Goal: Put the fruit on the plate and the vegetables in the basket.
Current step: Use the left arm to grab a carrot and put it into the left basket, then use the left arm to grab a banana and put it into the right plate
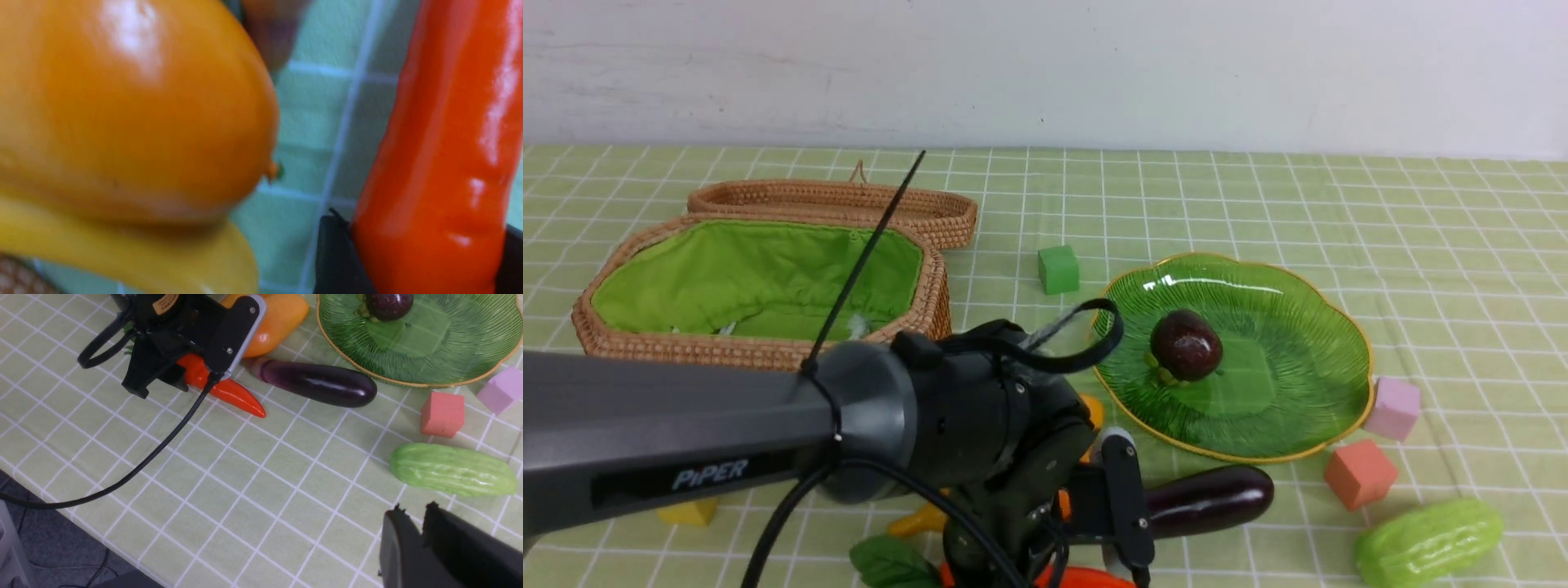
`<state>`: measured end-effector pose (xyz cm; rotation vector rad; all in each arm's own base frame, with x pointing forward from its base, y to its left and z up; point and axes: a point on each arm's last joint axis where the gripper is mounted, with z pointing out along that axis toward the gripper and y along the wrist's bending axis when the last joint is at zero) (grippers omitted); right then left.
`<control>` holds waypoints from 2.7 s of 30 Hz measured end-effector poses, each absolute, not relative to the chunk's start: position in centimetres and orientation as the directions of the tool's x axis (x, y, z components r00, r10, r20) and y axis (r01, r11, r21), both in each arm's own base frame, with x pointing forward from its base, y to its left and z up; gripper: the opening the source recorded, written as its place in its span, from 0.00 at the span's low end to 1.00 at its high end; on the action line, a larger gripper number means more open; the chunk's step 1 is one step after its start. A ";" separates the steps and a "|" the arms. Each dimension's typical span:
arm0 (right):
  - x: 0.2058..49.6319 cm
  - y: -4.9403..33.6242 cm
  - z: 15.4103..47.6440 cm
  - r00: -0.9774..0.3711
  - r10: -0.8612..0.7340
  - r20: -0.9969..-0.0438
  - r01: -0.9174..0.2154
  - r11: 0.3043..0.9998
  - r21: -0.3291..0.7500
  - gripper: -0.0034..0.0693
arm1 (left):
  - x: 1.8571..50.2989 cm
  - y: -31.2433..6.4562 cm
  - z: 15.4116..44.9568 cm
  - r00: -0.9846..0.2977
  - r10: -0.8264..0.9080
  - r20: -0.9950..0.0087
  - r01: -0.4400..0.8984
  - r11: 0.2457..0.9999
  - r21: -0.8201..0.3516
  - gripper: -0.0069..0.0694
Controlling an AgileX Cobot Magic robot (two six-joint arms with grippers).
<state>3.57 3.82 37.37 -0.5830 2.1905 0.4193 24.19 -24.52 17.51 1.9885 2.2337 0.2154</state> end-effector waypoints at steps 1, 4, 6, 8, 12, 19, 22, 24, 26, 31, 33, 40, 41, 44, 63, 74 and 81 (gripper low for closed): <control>3.5 3.9 37.4 -0.563 -0.264 -0.783 -0.539 0.836 0.106 0.17 | 24.1 -24.4 18.0 -0.123 0.992 -0.009 0.973 0.122 0.197 0.60; 3.6 4.0 37.5 -0.551 -0.260 -0.793 -0.551 0.827 0.111 0.16 | 23.3 -23.8 20.7 -0.176 0.984 -0.037 0.966 0.179 0.184 0.60; 3.6 4.1 37.6 -0.529 -0.269 -0.805 -0.568 0.817 0.101 0.14 | 22.6 -23.3 22.8 -0.201 0.976 -0.077 0.960 0.212 0.181 0.60; 3.6 4.3 37.9 -0.497 -0.275 -0.823 -0.593 0.800 0.091 0.09 | 21.8 -22.6 24.9 -0.214 0.969 -0.124 0.954 0.235 0.186 0.60; 3.6 4.9 38.4 -0.431 -0.263 -0.863 -0.646 0.758 0.091 0.03 | 20.4 -20.6 30.2 -0.211 0.950 -0.230 0.921 0.272 0.279 0.60; 4.0 6.1 39.4 -0.343 -0.232 -0.910 -0.736 0.668 0.108 0.02 | 23.8 -14.7 35.9 -0.216 0.942 -0.257 0.730 0.331 0.598 0.60; 4.4 6.4 39.4 -0.341 -0.231 -0.911 -0.752 0.648 0.117 0.03 | 27.6 -11.5 35.3 -0.254 0.944 -0.212 0.677 0.330 0.658 0.60; 4.5 6.5 39.5 -0.341 -0.230 -0.911 -0.756 0.644 0.121 0.03 | 29.6 -10.1 34.3 -0.268 0.946 -0.183 0.667 0.320 0.673 0.60; 4.5 6.5 39.5 -0.342 -0.228 -0.911 -0.756 0.643 0.123 0.03 | 31.9 -8.3 32.7 -0.299 0.945 -0.131 0.669 0.305 0.678 0.60; 4.5 6.5 39.5 -0.339 -0.233 -0.912 -0.759 0.641 0.118 0.04 | 34.8 -5.8 29.9 -0.328 0.943 -0.049 0.678 0.271 0.683 0.60; 4.5 6.5 39.5 -0.332 -0.239 -0.913 -0.763 0.638 0.110 0.04 | 35.4 -5.4 29.2 -0.333 0.942 -0.051 0.675 0.275 0.684 0.60; 4.3 6.6 39.3 -0.340 -0.257 -0.905 -0.772 0.626 0.112 0.04 | 35.9 -4.9 29.1 -0.351 0.932 -0.092 0.648 0.313 0.695 0.60; 4.3 6.6 39.3 -0.340 -0.260 -0.904 -0.774 0.624 0.112 0.04 | 35.9 -5.0 29.2 -0.348 0.932 -0.101 0.642 0.315 0.699 0.61; 4.3 6.6 39.3 -0.340 -0.264 -0.903 -0.775 0.622 0.110 0.04 | 35.8 -5.0 29.5 -0.347 0.931 -0.111 0.636 0.320 0.702 0.67; 4.3 6.6 39.2 -0.323 -0.283 -0.903 -0.786 0.612 0.089 0.05 | 27.2 -7.6 38.6 -0.490 0.393 -0.778 0.497 0.859 0.121 0.37; 4.2 6.6 39.1 -0.330 -0.294 -0.897 -0.790 0.606 0.093 0.06 | 22.1 -15.2 33.5 -0.653 0.450 -0.609 0.631 0.768 -0.109 0.07; 4.3 6.6 39.0 -0.336 -0.303 -0.892 -0.789 0.607 0.092 0.07 | 21.7 -19.7 26.9 -0.748 0.527 -0.404 0.573 0.820 0.010 0.08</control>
